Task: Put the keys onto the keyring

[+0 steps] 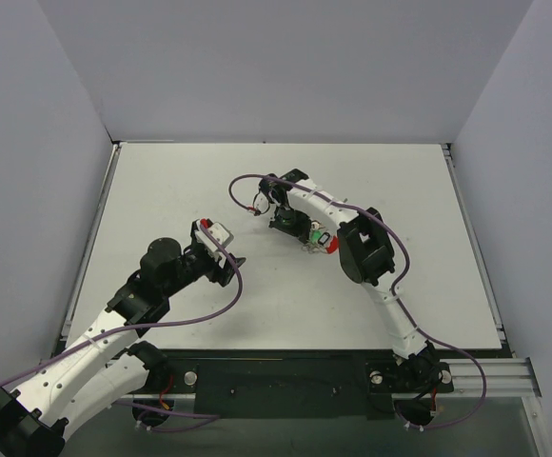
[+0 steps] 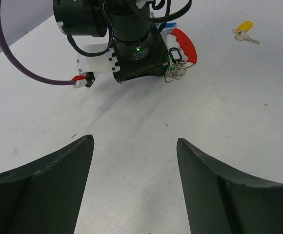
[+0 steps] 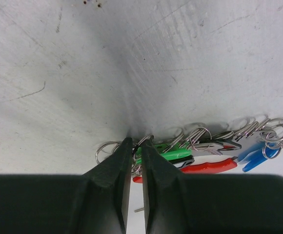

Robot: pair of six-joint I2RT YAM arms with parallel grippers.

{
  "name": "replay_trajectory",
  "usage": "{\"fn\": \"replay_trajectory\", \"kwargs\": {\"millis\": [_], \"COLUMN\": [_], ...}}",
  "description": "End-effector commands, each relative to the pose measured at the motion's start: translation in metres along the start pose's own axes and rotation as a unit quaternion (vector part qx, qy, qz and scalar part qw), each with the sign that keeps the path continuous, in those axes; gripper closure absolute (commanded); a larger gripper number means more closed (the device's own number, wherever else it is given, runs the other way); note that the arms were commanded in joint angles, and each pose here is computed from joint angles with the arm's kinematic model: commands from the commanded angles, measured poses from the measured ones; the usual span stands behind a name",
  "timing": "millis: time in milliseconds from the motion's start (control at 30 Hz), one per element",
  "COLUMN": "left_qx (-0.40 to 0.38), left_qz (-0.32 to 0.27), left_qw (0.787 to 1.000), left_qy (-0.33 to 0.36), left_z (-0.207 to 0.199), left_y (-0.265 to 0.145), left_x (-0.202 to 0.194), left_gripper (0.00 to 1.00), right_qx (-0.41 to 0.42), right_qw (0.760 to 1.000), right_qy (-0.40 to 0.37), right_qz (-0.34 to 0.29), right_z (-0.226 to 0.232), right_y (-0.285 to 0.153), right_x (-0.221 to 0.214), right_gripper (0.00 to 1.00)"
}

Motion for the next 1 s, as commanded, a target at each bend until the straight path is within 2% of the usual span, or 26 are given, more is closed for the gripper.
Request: {"fn": "replay_trajectory", "kwargs": {"millis": [0,100,300,533,633,767,967], "left_qx": [-0.004,-0.003,-0.006,-0.062,-0.115,-0.129,-0.160], "left_qz": [-0.023,-0.023,-0.025,-0.053,-0.088,-0.126,-0.177], "left_qw": [1.000,1.000,1.000,0.996,0.988,0.983,0.970], "left_qy": [0.012,0.012,0.013,0.029,0.052,0.044,-0.052], "left_z": [0.000,0.001,0.000,-0.012,-0.023,-0.027,-0.040], "left_y": [-0.002,-0.002,-0.002,-0.003,-0.003,-0.003,0.006], "left_x": [0.010,0.010,0.011,0.008,0.007,0.010,0.030], "left_gripper": [0.21,0.21,0.21,0.21,0.21,0.21,0.21], "right_qx": [-0.001,-0.004,0.001,0.069,0.118,0.171,0.196], "right_qw": [1.000,1.000,0.999,0.990,0.977,0.953,0.918], "right_qy": [-0.007,-0.005,0.004,0.028,0.033,0.035,0.033], "right_qz": [0.004,-0.010,-0.045,-0.122,-0.177,-0.246,-0.344], "right_z": [0.001,-0.002,-0.004,0.000,0.007,0.024,0.051], "right_y": [-0.018,-0.029,-0.055,-0.090,-0.106,-0.132,-0.167], "right_x": [-0.002,-0.002,-0.005,-0.024,-0.032,-0.054,-0.086], "right_gripper": [0.96,1.00,1.00,1.00,1.00,1.00,1.00]}}
Point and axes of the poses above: each gripper's point midway between its finger pads, its own y axis out along the fingers, its own z axis along the line the jaws close on, x = y × z, the point moved 7 cm from there along -y, back along the fingers, and after that the axes turned 5 degrees about -y, right-handed, at the moved point
